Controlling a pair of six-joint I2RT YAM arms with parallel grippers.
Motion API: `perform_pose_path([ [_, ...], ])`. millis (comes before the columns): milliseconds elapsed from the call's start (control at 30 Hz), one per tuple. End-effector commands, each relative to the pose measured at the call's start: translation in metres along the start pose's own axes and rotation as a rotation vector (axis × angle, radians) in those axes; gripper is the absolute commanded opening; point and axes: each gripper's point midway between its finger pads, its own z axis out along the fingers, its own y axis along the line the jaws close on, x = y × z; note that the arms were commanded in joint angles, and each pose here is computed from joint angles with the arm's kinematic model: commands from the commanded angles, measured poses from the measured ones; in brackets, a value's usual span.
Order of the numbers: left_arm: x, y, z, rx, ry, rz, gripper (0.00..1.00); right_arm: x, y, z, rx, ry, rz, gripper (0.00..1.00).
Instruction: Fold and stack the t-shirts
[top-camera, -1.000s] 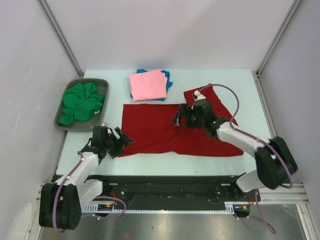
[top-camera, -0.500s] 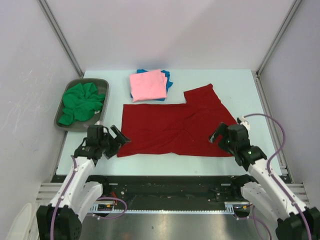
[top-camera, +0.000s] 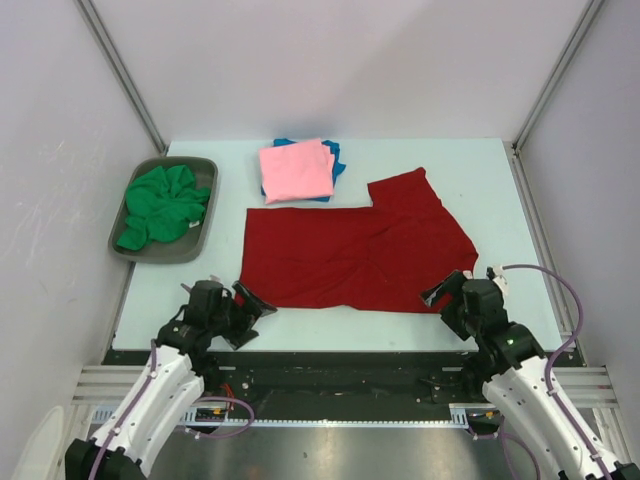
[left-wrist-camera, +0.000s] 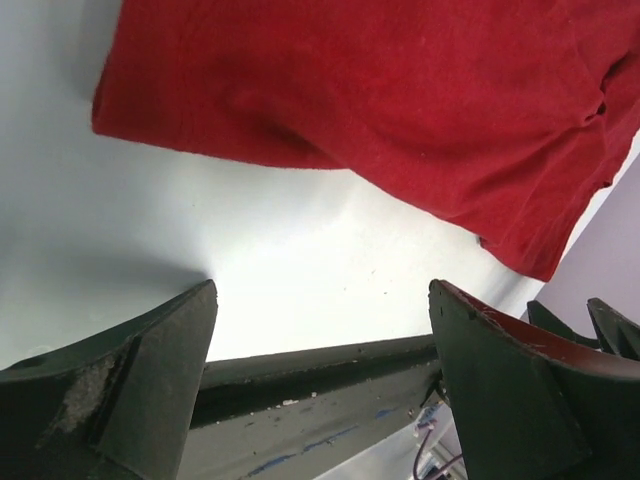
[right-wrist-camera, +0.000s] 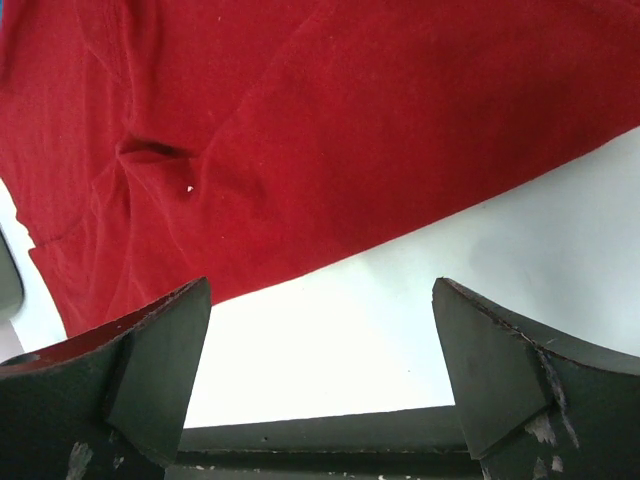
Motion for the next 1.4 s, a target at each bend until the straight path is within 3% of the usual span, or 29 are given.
perform_pose_path([
  [0, -0.009, 0.009, 0.011, -0.075, -0.058, -0.09, 0.93, 0.001, -0.005, 0.003, 0.028, -0.009, 0.047, 0.97],
  [300, -0.027, 0.022, 0.03, -0.221, -0.114, -0.162, 0.91, -0.003, 0.001, 0.006, 0.009, -0.02, 0.025, 0.98],
  [667, -0.044, 0.035, 0.043, -0.375, -0.163, -0.214, 0.64, -0.008, 0.008, 0.009, -0.016, -0.034, -0.004, 0.98],
  [800, -0.05, 0.036, 0.048, -0.401, -0.181, -0.22, 0.37, -0.01, 0.008, 0.008, -0.015, -0.037, -0.018, 0.99],
  [833, -0.052, 0.035, 0.049, -0.403, -0.182, -0.223, 0.21, -0.01, 0.007, 0.007, -0.01, -0.035, -0.02, 0.99],
  [900, -0.054, 0.036, 0.049, -0.411, -0.188, -0.225, 0.02, -0.012, 0.004, 0.007, 0.001, -0.038, -0.027, 0.99],
  [1367, -0.068, 0.023, 0.034, -0.342, -0.22, -0.193, 0.0, 0.003, -0.024, 0.021, 0.127, 0.047, 0.026, 0.99],
])
